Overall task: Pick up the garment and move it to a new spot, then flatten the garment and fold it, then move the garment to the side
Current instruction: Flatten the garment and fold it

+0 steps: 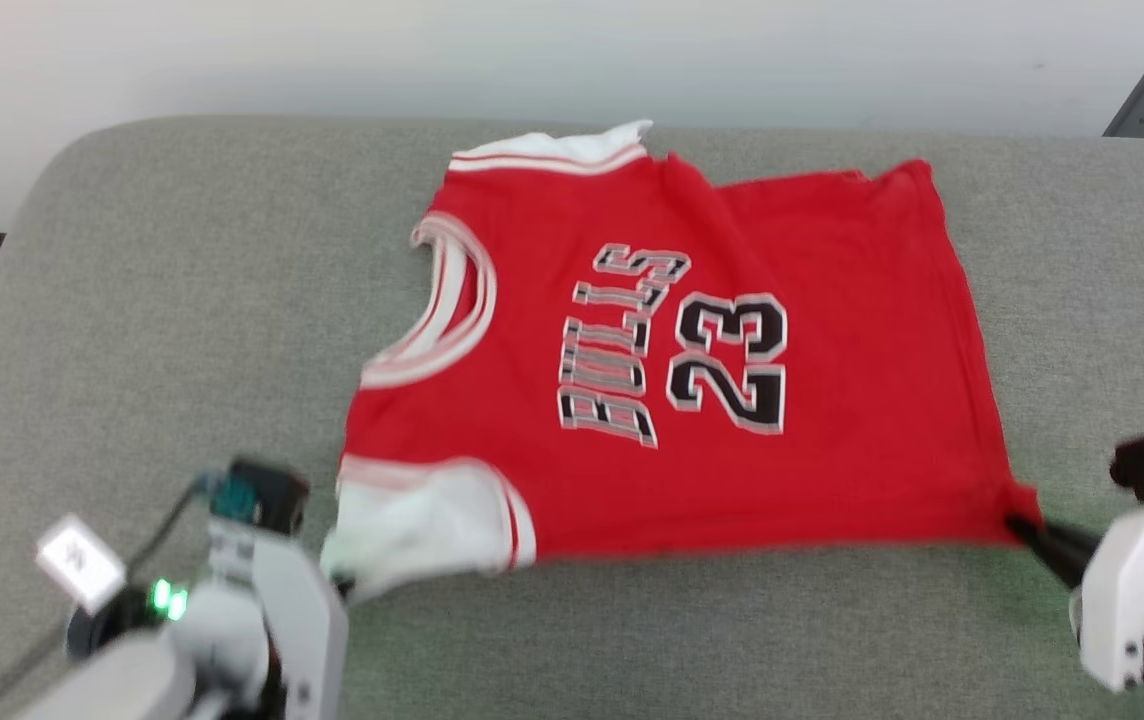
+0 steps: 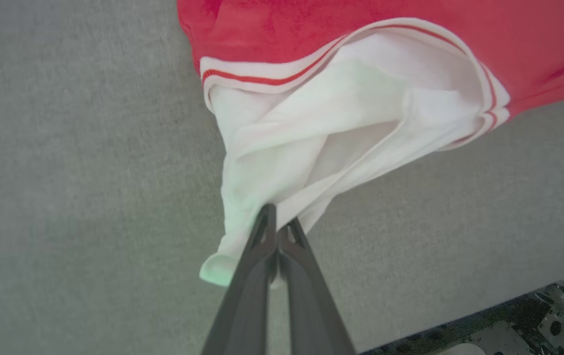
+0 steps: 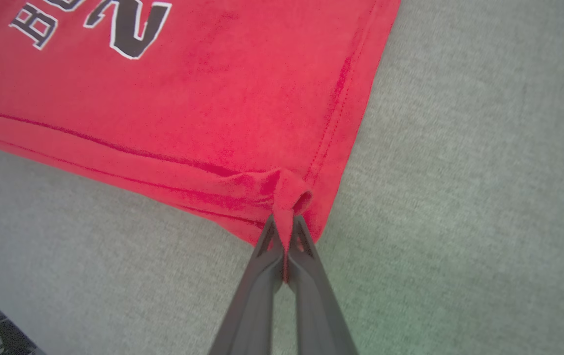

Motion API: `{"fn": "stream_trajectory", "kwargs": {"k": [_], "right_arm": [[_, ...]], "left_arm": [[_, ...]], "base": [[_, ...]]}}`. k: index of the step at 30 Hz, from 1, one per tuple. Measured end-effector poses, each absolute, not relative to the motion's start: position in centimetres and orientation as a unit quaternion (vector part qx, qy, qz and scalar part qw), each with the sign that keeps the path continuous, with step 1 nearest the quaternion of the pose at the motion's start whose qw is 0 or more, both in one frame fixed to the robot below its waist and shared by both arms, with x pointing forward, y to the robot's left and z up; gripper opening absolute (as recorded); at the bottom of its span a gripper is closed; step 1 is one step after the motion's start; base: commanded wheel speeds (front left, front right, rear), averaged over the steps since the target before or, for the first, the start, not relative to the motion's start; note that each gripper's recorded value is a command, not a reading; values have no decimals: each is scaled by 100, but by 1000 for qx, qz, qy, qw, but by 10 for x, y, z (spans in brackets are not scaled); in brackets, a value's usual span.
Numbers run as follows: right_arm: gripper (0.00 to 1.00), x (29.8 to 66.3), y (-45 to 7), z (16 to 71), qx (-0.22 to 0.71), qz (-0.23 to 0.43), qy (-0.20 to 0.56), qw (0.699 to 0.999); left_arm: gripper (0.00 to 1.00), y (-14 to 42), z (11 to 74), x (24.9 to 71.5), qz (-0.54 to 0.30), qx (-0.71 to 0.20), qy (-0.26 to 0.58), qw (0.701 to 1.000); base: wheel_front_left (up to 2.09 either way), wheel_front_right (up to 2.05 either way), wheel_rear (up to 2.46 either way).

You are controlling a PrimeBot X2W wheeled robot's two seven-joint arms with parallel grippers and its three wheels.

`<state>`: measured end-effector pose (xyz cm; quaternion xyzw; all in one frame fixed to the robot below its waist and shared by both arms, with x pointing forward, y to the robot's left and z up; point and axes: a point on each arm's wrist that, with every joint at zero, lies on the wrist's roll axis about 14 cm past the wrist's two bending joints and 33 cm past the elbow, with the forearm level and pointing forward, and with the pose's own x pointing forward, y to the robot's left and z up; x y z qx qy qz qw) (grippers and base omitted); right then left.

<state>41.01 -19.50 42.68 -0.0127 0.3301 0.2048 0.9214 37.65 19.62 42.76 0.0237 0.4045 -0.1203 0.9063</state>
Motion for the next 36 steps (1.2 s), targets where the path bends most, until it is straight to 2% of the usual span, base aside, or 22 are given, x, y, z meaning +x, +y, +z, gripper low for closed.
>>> {"fn": "stream_trajectory", "kwargs": {"k": [10, 13, 16, 20, 28, 36], "right_arm": [[0, 344, -197, 395, 29, 206, 421, 883], [0, 325, -195, 389, 39, 209, 447, 869], [0, 320, -195, 392, 42, 209, 449, 868], [0, 334, -199, 409, 39, 198, 415, 887], [0, 381, -193, 445, 22, 186, 336, 923], [0, 427, -193, 449, 8, 173, 315, 933]], "left_arm": [[0, 180, 415, 281, -105, -24, 513, 852], [0, 177, 416, 273, -104, -31, 522, 846], [0, 177, 419, 272, -104, -29, 524, 845], [0, 183, 432, 289, -101, -12, 499, 861], [0, 191, 480, 367, -123, 57, 393, 910], [0, 180, 493, 440, -163, 95, 341, 921]], "base": [[0, 0, 0], [0, 0, 0], [0, 0, 0], [0, 0, 0], [0, 0, 0], [0, 0, 0]]}}
